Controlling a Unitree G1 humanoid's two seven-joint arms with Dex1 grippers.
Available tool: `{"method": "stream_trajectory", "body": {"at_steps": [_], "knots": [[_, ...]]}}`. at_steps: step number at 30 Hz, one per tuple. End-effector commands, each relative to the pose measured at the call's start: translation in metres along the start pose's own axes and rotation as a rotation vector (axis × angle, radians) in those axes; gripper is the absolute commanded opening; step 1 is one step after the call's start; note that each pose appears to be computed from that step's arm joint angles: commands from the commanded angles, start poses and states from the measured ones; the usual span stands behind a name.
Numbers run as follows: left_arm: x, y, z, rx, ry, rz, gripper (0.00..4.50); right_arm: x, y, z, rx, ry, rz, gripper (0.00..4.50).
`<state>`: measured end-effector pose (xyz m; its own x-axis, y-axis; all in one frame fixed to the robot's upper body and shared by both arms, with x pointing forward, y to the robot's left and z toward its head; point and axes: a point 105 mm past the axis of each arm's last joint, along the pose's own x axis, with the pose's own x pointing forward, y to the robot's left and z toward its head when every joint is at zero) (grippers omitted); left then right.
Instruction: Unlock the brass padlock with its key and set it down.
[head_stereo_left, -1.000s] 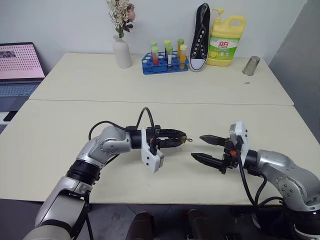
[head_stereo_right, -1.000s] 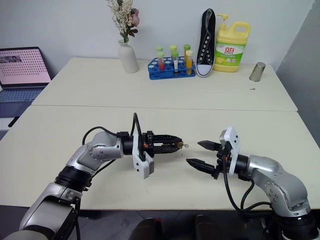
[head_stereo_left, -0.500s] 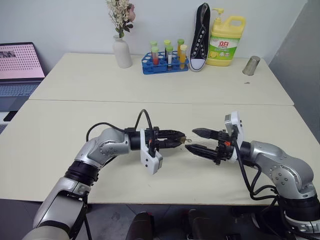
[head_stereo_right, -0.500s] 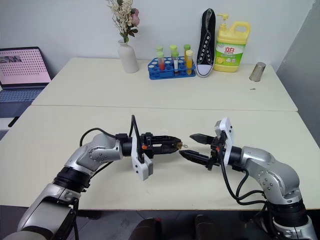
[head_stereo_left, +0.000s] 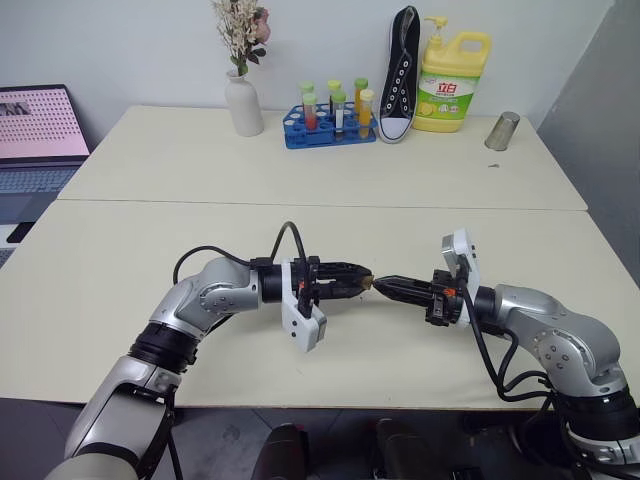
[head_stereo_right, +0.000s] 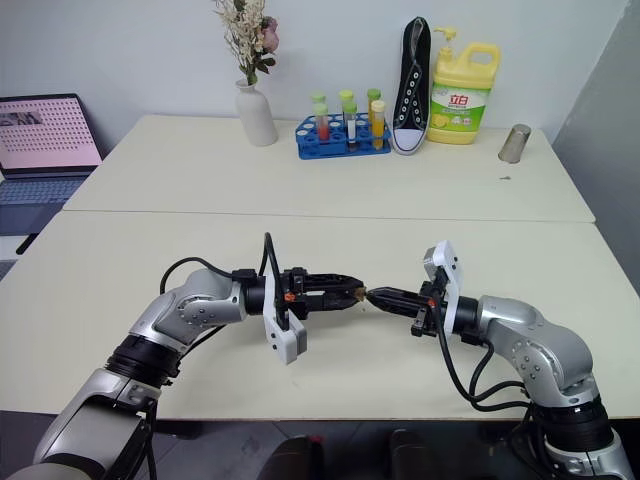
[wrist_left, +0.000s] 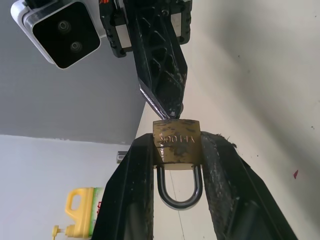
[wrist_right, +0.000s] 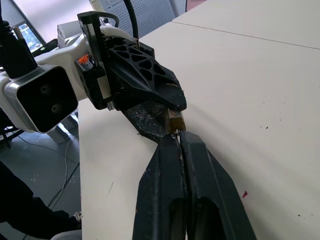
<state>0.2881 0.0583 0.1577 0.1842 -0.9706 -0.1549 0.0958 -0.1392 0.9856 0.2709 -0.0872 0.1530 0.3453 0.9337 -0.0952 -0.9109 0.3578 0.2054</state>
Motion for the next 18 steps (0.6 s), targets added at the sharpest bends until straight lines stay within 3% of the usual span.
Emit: {"method": "stream_trajectory", "body": {"at_steps": [1,10,18], "knots": [[0.0,0.008,0.004,0.022,-0.008,0.032,0.97,0.0,0.005,0.011,-0.038,-0.014,0.034,0.0],[0.001,0.002,0.007,0.045,-0.016,0.018,0.97,-0.001,-0.001,0.018,0.053,0.023,0.066,0.0],[0.001,-0.002,0.005,0.098,-0.023,0.005,0.97,-0.001,-0.012,0.028,0.315,0.1,0.098,0.0]]}}
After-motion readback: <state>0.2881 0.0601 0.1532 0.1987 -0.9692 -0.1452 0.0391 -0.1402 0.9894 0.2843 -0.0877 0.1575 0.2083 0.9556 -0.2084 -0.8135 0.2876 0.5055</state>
